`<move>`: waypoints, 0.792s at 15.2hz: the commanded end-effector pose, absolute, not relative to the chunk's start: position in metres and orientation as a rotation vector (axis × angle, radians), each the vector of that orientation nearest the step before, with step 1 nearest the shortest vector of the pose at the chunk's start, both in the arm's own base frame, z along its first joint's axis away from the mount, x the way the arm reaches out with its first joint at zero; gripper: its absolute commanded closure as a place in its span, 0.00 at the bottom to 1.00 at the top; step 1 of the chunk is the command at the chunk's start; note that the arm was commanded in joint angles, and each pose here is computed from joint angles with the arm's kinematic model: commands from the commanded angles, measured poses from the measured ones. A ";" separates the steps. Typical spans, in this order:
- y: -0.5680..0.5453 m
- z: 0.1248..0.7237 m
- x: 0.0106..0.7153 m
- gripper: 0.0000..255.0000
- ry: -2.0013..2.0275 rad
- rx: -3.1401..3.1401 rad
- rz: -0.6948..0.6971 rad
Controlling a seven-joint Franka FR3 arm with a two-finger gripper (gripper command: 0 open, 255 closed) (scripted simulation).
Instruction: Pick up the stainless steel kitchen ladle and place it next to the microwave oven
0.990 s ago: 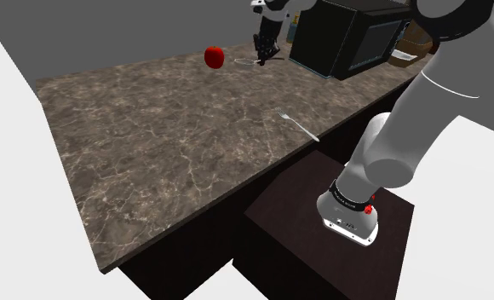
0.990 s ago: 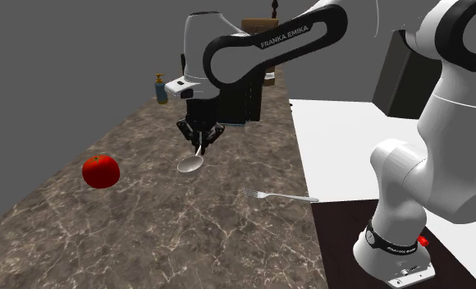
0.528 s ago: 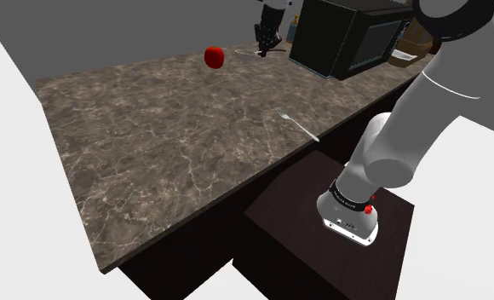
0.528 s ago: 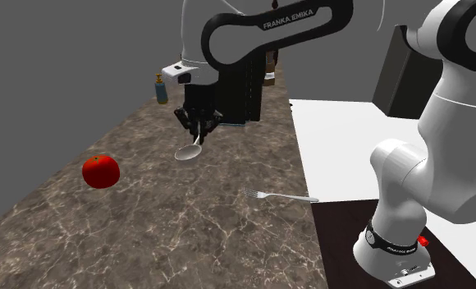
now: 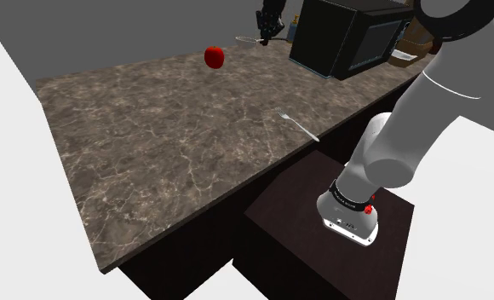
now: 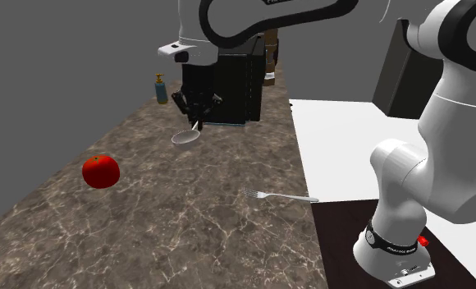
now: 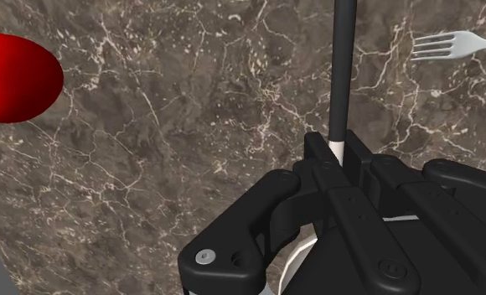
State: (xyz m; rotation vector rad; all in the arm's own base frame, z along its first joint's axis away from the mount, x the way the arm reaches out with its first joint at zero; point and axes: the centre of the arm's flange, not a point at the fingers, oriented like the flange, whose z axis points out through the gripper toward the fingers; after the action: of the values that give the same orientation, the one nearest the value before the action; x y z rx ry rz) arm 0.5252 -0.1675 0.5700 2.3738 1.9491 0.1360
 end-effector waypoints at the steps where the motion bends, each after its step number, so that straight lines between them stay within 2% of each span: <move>1: -0.168 0.580 0.524 1.00 1.949 2.374 0.135; 12: -0.168 0.638 0.524 1.00 1.949 2.374 0.135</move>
State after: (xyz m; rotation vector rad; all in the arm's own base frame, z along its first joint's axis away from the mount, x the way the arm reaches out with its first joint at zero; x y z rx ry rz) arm 0.5240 -0.1691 0.6336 2.3740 1.9492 0.1358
